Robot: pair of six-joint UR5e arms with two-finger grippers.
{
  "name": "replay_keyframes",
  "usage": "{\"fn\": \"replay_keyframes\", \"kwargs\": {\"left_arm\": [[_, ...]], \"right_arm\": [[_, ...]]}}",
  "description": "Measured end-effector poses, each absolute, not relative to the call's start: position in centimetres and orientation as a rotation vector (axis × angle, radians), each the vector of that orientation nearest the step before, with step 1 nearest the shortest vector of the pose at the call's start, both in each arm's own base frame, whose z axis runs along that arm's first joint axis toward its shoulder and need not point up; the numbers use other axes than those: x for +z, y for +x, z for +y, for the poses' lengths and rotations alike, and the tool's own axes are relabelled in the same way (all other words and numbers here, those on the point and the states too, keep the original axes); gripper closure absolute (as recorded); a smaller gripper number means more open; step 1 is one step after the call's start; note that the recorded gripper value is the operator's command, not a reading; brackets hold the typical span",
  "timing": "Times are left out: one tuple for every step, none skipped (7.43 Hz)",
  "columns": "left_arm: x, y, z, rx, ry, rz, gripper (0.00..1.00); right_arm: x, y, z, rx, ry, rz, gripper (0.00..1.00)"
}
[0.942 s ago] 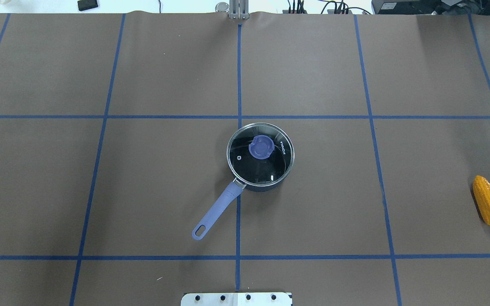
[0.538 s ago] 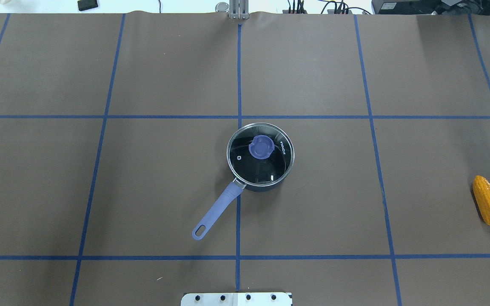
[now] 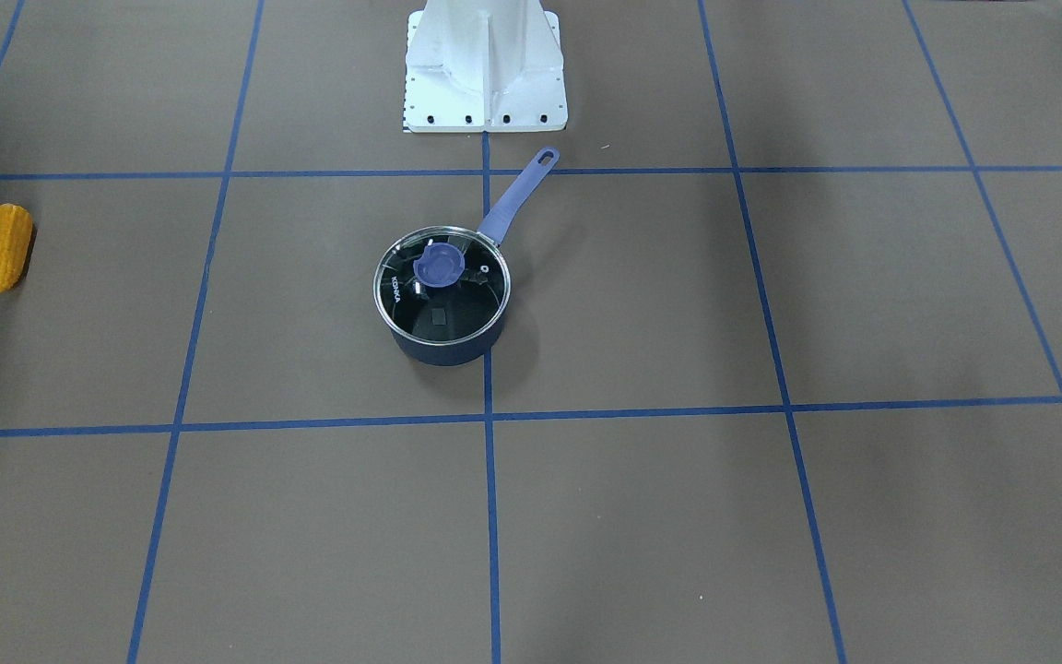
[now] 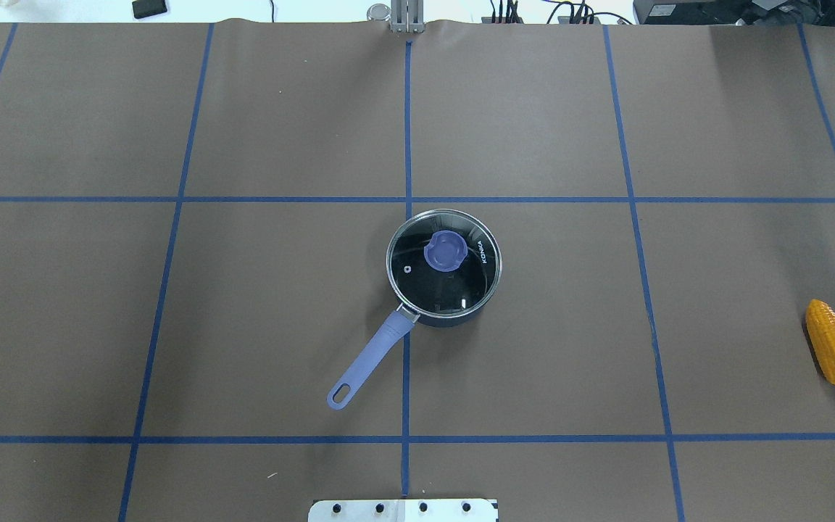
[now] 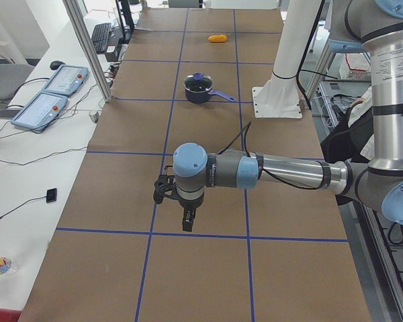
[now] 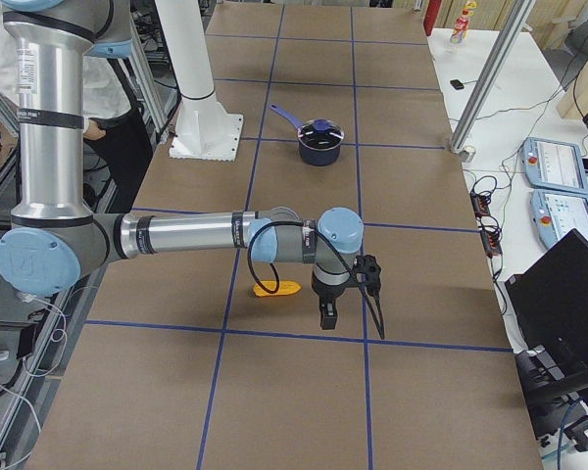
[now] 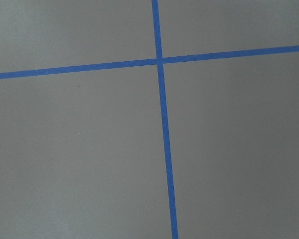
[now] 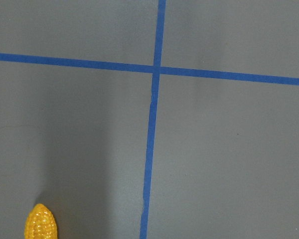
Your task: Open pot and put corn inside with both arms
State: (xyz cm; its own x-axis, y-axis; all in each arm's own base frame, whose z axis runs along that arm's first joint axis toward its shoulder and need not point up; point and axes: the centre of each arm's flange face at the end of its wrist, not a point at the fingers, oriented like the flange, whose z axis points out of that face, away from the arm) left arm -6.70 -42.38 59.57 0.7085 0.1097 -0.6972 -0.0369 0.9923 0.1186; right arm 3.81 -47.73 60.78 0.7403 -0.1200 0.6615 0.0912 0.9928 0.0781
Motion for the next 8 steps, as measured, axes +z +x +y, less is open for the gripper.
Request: {"fn": "replay_keyframes", "kwargs": {"left_arm": [[58.4, -6.7, -42.7, 0.097, 0.135, 0.778, 0.01], [56.8, -6.7, -43.3, 0.129, 0.211, 0.774, 0.01], [55.1, -6.6, -44.7, 0.178, 0.324, 0.766, 0.01], [53.6, -6.4, -46.5, 0.226, 0.430, 0.763, 0.01], [52.7, -6.2, -48.1, 0.259, 0.496, 0.768, 0.01], [51.7, -6.0, -49.6, 0.282, 0.539, 0.773, 0.01], [50.8, -5.6, -50.8, 0.297, 0.581, 0.777, 0.01], [49.7, -4.2, -51.6, 0.323, 0.620, 0.787, 0.01]], "right_arm": [[59.3, 3.7, -49.0, -0.122, 0.069, -0.728, 0.00], [57.9, 3.6, -50.1, -0.130, 0.096, -0.726, 0.00], [56.6, 3.6, -51.1, -0.139, 0.121, -0.726, 0.00], [55.5, 3.6, -51.8, -0.147, 0.141, -0.726, 0.00], [54.9, 3.6, -52.2, -0.155, 0.154, -0.725, 0.00], [54.5, 3.6, -52.3, -0.167, 0.179, -0.725, 0.00], [54.1, 3.5, -52.5, -0.181, 0.219, -0.725, 0.00], [53.9, 3.5, -52.6, -0.189, 0.254, -0.728, 0.00]]}}
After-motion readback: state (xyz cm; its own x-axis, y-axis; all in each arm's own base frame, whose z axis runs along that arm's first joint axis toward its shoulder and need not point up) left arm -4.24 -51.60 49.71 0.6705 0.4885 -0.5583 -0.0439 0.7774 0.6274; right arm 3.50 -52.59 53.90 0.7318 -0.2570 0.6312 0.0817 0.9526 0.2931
